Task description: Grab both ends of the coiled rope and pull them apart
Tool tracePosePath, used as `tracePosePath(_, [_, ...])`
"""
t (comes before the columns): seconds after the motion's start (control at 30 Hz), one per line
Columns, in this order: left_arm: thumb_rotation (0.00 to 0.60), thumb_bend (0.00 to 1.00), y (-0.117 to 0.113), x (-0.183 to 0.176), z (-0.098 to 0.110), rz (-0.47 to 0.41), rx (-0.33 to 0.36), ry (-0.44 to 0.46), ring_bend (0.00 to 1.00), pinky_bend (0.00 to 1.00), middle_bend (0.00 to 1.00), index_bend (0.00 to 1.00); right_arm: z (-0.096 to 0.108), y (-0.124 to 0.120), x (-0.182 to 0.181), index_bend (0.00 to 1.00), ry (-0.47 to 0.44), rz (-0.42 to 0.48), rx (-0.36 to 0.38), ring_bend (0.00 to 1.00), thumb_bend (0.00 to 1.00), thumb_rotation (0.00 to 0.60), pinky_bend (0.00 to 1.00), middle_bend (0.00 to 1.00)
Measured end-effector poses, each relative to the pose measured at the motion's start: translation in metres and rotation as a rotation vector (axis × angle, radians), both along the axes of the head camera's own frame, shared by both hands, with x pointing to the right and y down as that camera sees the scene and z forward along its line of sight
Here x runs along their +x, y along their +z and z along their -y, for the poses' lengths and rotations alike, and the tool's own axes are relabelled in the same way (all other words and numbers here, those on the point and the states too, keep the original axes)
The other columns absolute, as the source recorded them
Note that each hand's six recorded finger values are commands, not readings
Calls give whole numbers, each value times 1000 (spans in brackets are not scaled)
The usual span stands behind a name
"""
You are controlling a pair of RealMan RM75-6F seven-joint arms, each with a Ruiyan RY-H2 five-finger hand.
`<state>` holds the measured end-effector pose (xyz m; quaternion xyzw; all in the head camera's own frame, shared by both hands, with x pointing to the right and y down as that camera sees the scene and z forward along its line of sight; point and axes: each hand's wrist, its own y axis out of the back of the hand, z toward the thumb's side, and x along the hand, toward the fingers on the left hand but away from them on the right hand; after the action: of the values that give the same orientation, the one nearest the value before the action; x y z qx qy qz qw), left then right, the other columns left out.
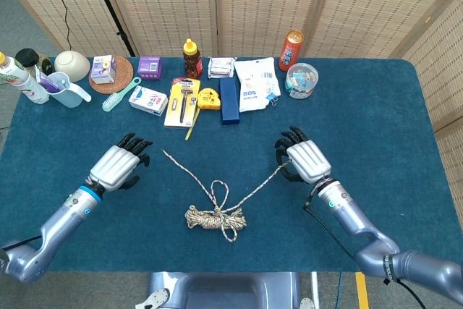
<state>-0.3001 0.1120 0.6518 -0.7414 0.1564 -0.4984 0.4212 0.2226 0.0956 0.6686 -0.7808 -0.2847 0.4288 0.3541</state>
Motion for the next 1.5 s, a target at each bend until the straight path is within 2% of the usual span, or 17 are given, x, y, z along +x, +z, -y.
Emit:
tracePosePath(0.33, [600, 329, 26, 39, 4, -19, -4, 49, 86, 0, 144, 435, 0, 0, 7, 614, 17, -6, -2, 149, 449, 600, 48, 314])
tracePosePath(0.8, [600, 333, 46, 79, 6, -25, 13, 104, 83, 0, 144, 455, -1, 1, 17, 616, 36, -10, -6, 149, 449, 600, 48, 315])
tracePosePath(1.13, [600, 332, 66, 114, 1, -34, 13, 116, 65, 0, 144, 457, -1, 3, 27, 616, 56, -11, -14, 149, 449, 600, 48, 315])
tracePosePath(1.5, [600, 332, 77, 124, -1, -33, 5, 91, 64, 0, 144, 480, 0, 4, 31, 616, 59, -13, -21, 149, 449, 600, 48, 315])
